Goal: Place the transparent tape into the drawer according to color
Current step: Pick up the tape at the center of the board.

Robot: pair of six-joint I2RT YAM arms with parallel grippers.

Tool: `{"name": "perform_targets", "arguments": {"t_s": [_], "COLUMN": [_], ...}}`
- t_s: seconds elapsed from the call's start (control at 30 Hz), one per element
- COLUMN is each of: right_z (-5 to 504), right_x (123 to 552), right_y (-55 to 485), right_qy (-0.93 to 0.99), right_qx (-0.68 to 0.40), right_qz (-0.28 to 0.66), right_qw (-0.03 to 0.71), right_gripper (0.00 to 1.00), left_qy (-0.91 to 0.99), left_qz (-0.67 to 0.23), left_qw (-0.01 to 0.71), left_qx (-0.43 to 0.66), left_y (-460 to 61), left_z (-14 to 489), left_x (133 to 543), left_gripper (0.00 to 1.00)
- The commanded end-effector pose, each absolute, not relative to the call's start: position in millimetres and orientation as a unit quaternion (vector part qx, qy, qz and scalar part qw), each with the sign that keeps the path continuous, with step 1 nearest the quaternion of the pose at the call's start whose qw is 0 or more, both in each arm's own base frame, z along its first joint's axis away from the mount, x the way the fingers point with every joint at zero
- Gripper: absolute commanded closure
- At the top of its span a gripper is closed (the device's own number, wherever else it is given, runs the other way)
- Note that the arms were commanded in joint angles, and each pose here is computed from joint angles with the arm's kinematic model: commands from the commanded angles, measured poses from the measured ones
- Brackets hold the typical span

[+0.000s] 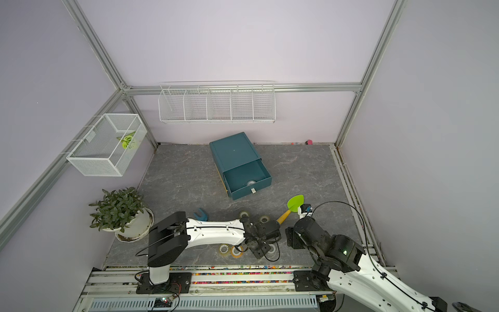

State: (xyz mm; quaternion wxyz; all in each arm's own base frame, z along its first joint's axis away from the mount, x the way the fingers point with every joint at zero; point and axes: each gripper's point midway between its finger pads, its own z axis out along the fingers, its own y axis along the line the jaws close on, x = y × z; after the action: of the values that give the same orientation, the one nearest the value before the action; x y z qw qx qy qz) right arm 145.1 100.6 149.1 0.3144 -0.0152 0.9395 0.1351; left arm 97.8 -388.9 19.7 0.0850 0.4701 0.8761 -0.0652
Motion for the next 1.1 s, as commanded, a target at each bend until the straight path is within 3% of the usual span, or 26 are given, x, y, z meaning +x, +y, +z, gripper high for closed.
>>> {"name": "perform_targets", "arguments": {"t_s": [0.0,0.23,0.53,0.8,1.07], "right_z": [155,154,156,161,164], "right_x": [146,148,150,155,160], "right_y": [94,94,98,102,107], "right_qy": [0.937,0.935,0.935,0.933,0.932], "right_qx": [-0.003,0.003,0.008,0.011,0.012], "right_qz": [0.130,0.128,0.133,0.135,0.136], "right_qw": [0.325,0.329,0.329,0.334,0.336], "right_gripper": [0.28,0.28,0.28,0.28,0.28], "left_qy": [0.880,0.881,0.876,0.866,0.845], "left_qz": [-0.013,-0.040,-0.129,-0.198,-0.246], "left_qw": [0.051,0.085,0.147,0.187,0.308], "left_qx": [0.471,0.465,0.441,0.419,0.361], "left_y": [-361,-371,-390,-374,-358], "left_z": [-10,18,98,171,273], "left_x": [93,99,100,90,126], "left_gripper": [0.49,0.53,0.56,0.56,0.57]}}
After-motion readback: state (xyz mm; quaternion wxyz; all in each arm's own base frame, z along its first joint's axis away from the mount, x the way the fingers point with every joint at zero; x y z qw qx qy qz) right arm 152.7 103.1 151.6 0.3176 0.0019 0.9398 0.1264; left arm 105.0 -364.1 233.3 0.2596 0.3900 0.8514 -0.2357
